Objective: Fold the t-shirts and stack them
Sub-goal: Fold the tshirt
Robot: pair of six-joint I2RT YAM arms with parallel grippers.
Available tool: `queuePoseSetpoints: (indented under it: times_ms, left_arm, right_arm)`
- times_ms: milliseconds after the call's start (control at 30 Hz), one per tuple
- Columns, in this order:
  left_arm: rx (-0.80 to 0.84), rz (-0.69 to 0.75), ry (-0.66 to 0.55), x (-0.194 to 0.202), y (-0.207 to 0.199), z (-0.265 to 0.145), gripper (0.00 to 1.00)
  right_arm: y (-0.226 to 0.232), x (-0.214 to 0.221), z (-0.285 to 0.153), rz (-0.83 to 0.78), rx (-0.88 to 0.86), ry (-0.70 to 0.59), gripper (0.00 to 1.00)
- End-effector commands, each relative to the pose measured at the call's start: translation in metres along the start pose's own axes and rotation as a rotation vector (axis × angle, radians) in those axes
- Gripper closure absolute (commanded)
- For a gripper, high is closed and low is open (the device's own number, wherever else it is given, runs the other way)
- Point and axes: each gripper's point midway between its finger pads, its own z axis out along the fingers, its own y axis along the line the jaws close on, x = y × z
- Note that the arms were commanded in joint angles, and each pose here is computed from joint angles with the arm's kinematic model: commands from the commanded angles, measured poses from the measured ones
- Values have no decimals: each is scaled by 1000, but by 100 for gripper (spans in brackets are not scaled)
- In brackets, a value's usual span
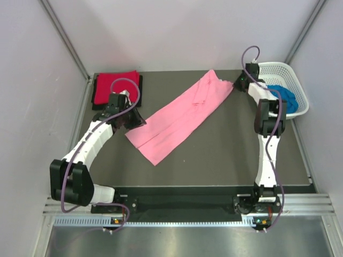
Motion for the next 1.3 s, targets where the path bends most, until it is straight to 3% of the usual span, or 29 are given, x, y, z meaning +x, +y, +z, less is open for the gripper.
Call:
queuePoseSetpoints:
  times_ms: [0, 133, 167, 200, 300, 333, 367, 467, 500, 533, 567, 633, 767, 900, 1067, 1267]
  left_arm:
    - [-36, 89, -46, -25, 0, -2, 73]
    - [-78, 106, -46, -44, 11, 5, 72]
    - [-64, 100, -43, -49, 12, 3, 72]
    - [-40, 123, -57, -58, 4, -1, 72]
    - [1, 192, -82, -74, -8, -9, 72]
    - [-3, 203, -86, -76, -8, -9, 71]
    - [-6, 207, -85, -77, -7, -8, 71]
    - [50, 191, -73, -74, -9, -2, 71]
    - [106, 158, -16, -59, -11, 4, 71]
    - [127, 138, 6, -54, -9, 7, 71]
    - [152, 127, 21, -50, -10, 8, 72]
    - [159, 93, 62, -36, -1, 14, 72]
    - [113, 89, 58, -24, 21, 26, 72]
    - [177, 53, 113, -14, 19, 28, 72]
    - [59, 9, 26, -31, 50, 21, 73]
    - [70, -76, -10, -37, 65, 14, 73]
  right_arm:
    - [13, -38, 5, -22, -36, -45, 99]
    - [21, -49, -14, -2, -41, -63, 79]
    - [26, -52, -30, -10, -46, -70, 67]
    - [28, -51, -39, -15, -44, -66, 63]
    - [34, -52, -85, 2, -20, -57, 57]
    - [22, -28, -90, 15, 8, -7, 56]
    - [34, -38, -121, 28, -21, -38, 54]
    - [34, 18, -168, 87, -21, 42, 53]
    - [37, 40, -178, 136, -21, 77, 53]
    - [21, 82, -183, 157, 0, 147, 53]
    - [32, 86, -206, 173, -44, 128, 54]
    - [34, 144, -223, 198, -37, 195, 54]
    - [78, 213, -277, 234, -145, 243, 53]
    - [116, 287, -308, 346, -220, 380, 53]
    - [157, 352, -331, 350, -261, 443, 53]
    - [191, 410, -332, 386, -285, 515, 53]
